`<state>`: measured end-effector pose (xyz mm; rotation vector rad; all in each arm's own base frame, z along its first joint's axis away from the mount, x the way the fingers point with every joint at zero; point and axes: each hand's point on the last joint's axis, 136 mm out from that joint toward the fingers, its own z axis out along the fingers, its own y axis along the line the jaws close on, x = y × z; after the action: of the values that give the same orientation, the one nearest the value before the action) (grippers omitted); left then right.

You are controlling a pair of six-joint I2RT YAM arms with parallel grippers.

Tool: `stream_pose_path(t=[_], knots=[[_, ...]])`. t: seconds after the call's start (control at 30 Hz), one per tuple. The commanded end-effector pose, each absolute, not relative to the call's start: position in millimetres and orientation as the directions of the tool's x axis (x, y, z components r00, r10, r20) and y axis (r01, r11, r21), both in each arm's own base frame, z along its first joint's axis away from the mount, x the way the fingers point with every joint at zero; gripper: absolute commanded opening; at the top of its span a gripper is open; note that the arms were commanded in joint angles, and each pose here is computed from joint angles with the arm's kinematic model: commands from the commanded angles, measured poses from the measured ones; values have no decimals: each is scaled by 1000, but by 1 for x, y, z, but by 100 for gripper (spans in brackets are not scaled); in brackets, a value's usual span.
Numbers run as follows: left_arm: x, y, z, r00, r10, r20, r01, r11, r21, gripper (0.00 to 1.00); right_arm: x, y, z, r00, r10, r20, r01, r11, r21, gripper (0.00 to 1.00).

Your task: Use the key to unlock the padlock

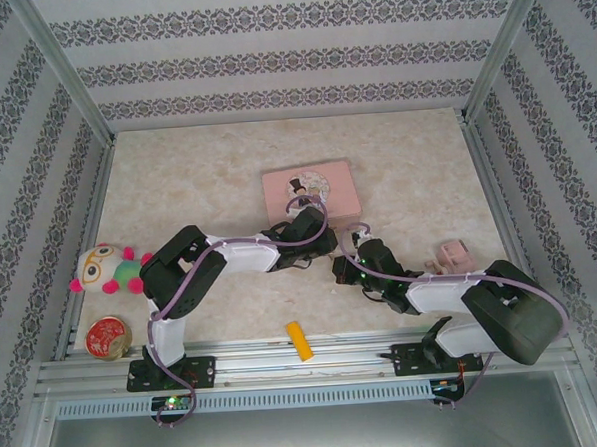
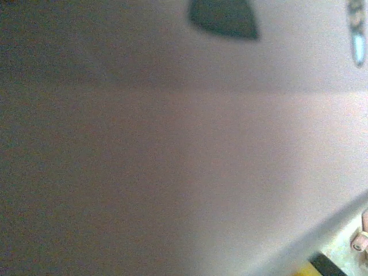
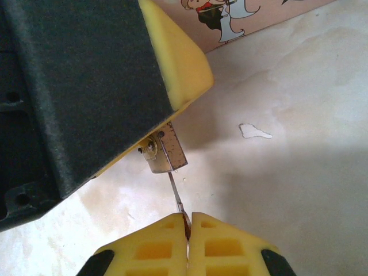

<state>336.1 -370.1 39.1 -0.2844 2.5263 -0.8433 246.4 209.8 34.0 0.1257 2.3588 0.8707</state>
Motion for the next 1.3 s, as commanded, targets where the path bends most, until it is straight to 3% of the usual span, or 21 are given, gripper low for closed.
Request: stream_pose_path(t=[0.0, 0.83, 1.27], knots=[[331, -388, 38, -893, -343, -291, -59, 731, -680, 27, 258, 221, 54, -766, 325, -555, -153, 746, 648, 0], [326, -385, 34, -898, -344, -275, -68, 725, -685, 27, 274, 220, 68, -688, 471, -552, -129, 669, 732, 0], [324, -389, 37, -905, -343, -252, -73, 708, -702, 27, 280, 220, 88, -653, 456, -605, -222, 648, 729, 0]])
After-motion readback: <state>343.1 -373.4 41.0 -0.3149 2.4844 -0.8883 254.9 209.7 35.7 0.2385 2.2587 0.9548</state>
